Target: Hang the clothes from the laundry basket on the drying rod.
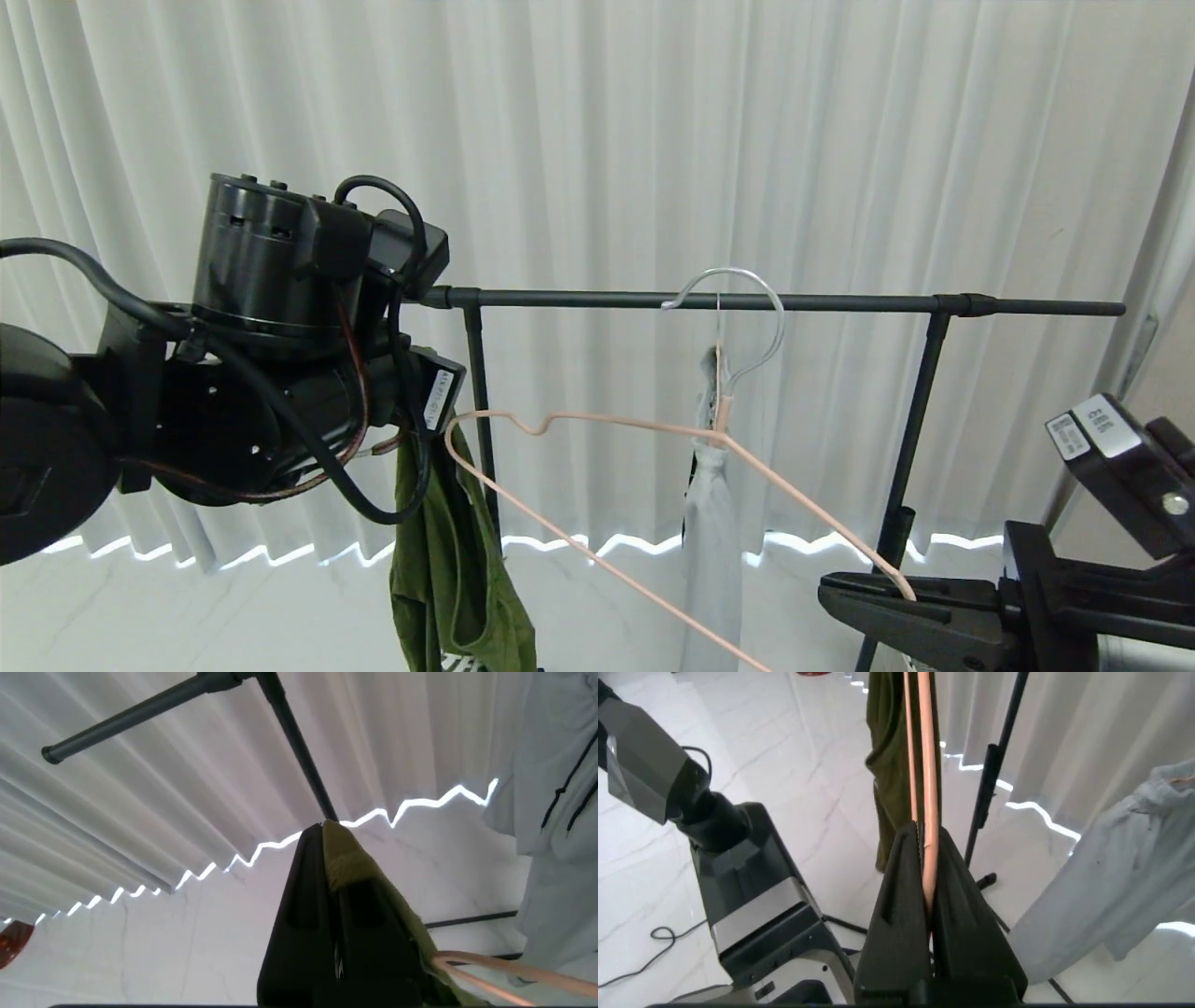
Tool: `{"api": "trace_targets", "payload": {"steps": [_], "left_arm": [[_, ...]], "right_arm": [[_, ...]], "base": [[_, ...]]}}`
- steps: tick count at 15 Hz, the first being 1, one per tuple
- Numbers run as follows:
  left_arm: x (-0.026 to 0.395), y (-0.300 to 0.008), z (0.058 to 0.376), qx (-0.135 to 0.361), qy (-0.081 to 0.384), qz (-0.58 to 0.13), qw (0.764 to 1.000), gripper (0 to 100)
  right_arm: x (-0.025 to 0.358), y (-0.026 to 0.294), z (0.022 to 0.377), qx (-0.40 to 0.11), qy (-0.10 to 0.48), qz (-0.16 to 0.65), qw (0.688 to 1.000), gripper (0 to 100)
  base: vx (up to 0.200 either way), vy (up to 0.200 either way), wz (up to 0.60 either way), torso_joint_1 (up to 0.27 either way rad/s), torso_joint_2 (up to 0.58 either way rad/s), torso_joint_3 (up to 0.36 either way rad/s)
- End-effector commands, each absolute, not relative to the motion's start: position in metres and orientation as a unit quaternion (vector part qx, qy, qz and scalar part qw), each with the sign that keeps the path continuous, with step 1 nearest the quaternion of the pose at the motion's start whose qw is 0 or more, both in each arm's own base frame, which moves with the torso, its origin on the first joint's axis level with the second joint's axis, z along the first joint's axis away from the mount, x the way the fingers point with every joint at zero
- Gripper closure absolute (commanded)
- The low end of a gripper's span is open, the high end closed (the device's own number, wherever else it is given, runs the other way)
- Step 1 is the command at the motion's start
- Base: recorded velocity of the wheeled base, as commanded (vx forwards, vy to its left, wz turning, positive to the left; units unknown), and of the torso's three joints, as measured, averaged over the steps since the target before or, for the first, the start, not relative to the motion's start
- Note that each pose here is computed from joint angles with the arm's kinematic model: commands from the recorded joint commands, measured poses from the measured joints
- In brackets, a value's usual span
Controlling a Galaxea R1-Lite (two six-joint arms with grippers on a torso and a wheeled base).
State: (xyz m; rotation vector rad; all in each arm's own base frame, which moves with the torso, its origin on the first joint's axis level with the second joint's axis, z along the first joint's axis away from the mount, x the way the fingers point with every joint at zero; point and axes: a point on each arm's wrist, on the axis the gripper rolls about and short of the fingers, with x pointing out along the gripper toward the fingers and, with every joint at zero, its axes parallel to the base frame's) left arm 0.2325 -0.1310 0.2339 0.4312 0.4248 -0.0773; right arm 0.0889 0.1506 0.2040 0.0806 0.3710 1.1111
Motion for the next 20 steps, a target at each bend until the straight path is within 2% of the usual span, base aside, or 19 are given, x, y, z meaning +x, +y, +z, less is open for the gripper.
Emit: {"api": "trace_targets", "payload": {"steps": [1, 6, 10, 20], "left_arm": [[0.231, -0.133, 0.236, 0.212, 0.205, -0.042, 0.955, 100], [0.224, -0.139, 0.237, 0.214, 0.2, -0.058, 0.954, 100], [0.212, -0.142, 0.245, 0.202, 0.183, -0.063, 0.96, 100], [0.193, -0.159, 0.253, 0.18, 0.164, -0.105, 0.964, 100]], "right_arm": [[0.09, 0.154, 0.204, 0.04, 0.17, 0.527, 0.831, 100], [0.096, 0.162, 0.205, 0.043, 0.166, 0.535, 0.827, 100], [0.114, 0.172, 0.204, 0.052, 0.157, 0.515, 0.841, 100], [0.148, 0.211, 0.187, 0.056, 0.154, 0.513, 0.843, 100]], "base": [[0.0, 0.0, 0.0, 0.0, 0.0, 0.0], [0.0, 0.0, 0.0, 0.0, 0.0, 0.0], [0.0, 0.0, 0.0, 0.0, 0.0, 0.0], [0.0, 0.0, 0.0, 0.0, 0.0, 0.0]]}}
